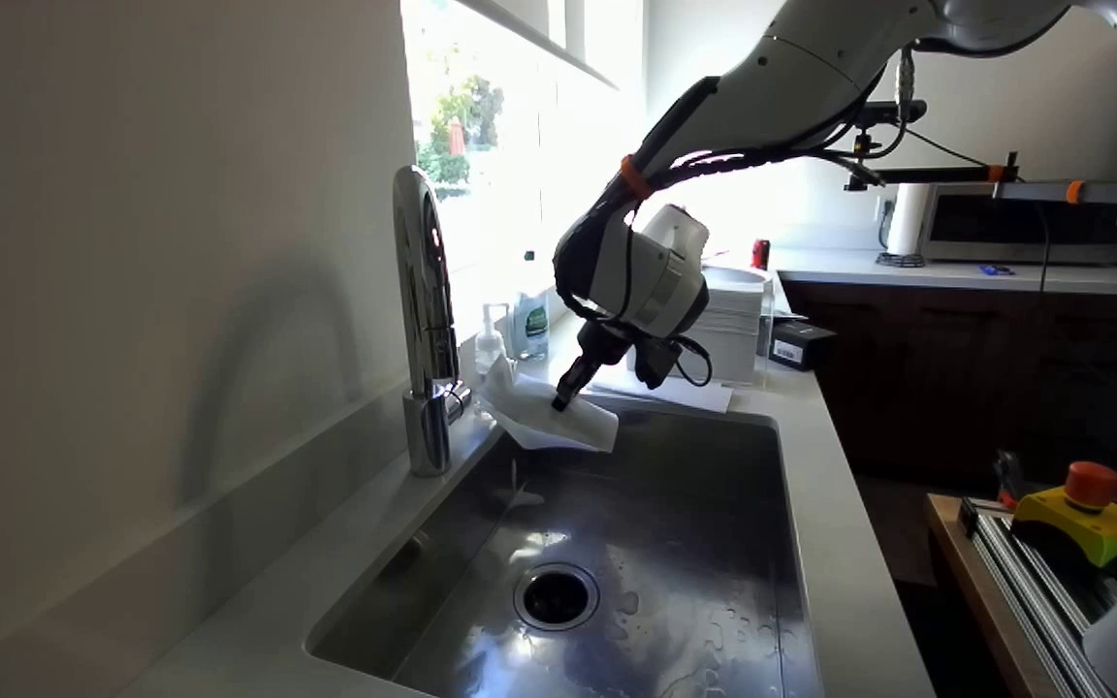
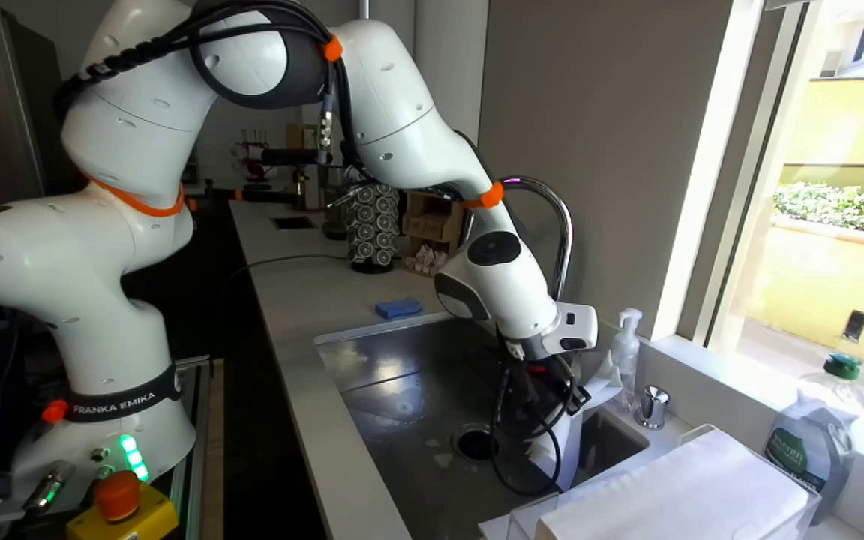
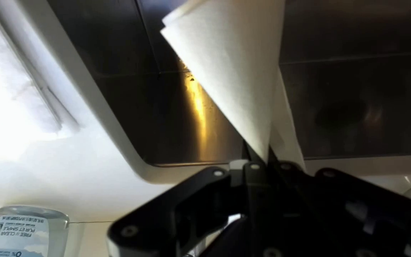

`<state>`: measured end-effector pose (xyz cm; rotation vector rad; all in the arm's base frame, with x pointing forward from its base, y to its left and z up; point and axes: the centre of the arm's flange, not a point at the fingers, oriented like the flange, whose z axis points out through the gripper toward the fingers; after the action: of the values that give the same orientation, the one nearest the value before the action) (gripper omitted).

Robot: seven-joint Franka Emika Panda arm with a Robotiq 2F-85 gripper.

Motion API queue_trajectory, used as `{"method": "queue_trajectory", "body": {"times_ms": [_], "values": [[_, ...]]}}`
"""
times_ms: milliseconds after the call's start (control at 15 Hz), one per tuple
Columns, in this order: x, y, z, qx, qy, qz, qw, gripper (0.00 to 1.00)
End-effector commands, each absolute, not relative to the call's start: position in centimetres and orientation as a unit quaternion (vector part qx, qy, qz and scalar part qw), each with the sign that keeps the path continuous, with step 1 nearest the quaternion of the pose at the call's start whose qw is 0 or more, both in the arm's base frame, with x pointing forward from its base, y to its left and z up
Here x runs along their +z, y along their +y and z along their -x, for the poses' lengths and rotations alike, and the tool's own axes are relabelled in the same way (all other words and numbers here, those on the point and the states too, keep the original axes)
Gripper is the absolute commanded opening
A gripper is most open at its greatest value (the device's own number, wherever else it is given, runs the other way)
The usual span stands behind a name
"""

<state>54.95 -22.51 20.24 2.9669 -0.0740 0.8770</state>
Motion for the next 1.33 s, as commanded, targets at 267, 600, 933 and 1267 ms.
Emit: {"method": "queue_trajectory", "body": {"times_ms": [267, 600, 933, 1267], "values": [[17.9, -23.6, -54.8, 0.282, -0.025, -0.958, 0.041, 0.02], [17.4, -23.7, -55.0, 0.282, -0.024, -0.958, 0.042, 0.02], [16.8, -23.9, -55.6, 0.282, -0.035, -0.958, 0.043, 0.00], [15.8, -23.6, -56.6, 0.270, -0.049, -0.960, 0.053, 0.00]]}}
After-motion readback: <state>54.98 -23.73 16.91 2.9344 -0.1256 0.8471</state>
